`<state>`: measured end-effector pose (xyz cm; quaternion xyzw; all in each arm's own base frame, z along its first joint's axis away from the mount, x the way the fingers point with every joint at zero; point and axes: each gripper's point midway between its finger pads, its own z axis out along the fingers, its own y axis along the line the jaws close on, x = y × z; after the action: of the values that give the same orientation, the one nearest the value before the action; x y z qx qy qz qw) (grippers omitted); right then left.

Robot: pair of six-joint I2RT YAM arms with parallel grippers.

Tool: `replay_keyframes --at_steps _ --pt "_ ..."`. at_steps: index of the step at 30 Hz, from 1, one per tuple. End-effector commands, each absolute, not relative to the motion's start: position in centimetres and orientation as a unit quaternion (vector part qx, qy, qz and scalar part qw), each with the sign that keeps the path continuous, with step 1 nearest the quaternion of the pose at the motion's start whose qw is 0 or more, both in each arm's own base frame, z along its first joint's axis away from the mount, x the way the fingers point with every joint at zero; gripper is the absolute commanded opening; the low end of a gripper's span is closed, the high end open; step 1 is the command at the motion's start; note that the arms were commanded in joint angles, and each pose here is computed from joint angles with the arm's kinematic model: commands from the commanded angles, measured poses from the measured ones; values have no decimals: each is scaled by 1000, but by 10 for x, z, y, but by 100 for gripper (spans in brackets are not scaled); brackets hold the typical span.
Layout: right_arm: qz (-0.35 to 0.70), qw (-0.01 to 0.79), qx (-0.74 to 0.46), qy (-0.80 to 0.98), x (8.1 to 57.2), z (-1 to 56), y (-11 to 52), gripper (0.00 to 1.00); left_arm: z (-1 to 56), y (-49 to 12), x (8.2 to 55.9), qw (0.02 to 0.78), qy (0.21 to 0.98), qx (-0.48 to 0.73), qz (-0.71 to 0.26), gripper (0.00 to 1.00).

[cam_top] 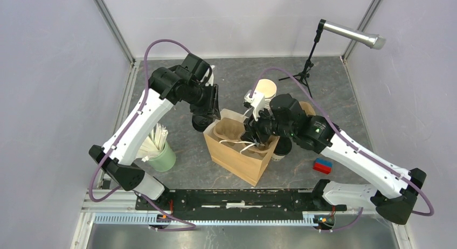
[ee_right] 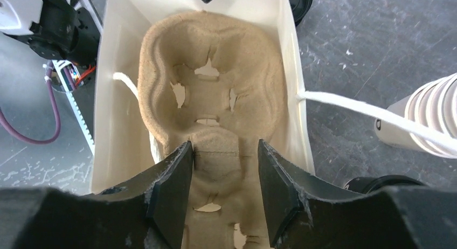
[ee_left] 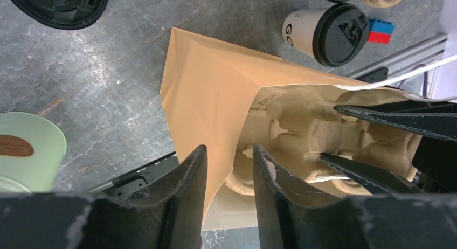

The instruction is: Pack the takeout coffee

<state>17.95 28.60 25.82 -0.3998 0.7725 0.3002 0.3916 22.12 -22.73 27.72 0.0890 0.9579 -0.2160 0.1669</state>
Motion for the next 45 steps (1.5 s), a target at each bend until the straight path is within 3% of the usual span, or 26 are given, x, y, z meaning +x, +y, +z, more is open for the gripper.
replay_keyframes --at_steps 1,8,18,27,30,37,45 --pt "313 447 -394 740 187 308 291 54 312 -218 226 221 948 83 -214 45" --pt "321 452 -389 736 183 316 288 53 360 -225 218 256 924 99 -267 50" --pt "339 464 -379 725 174 348 282 51 382 -280 177 202 868 189 -413 53" --pt "332 471 -362 733 160 356 255 48 357 -300 166 187 857 240 -415 57" --pt "315 479 -297 763 165 362 236 45 357 -308 164 192 854 254 -413 57" --pt "324 437 0 839 171 371 194 56 351 -330 160 208 842 296 -400 57" --pt "310 357 111 874 157 336 181 59 319 -344 146 219 825 343 -391 56"
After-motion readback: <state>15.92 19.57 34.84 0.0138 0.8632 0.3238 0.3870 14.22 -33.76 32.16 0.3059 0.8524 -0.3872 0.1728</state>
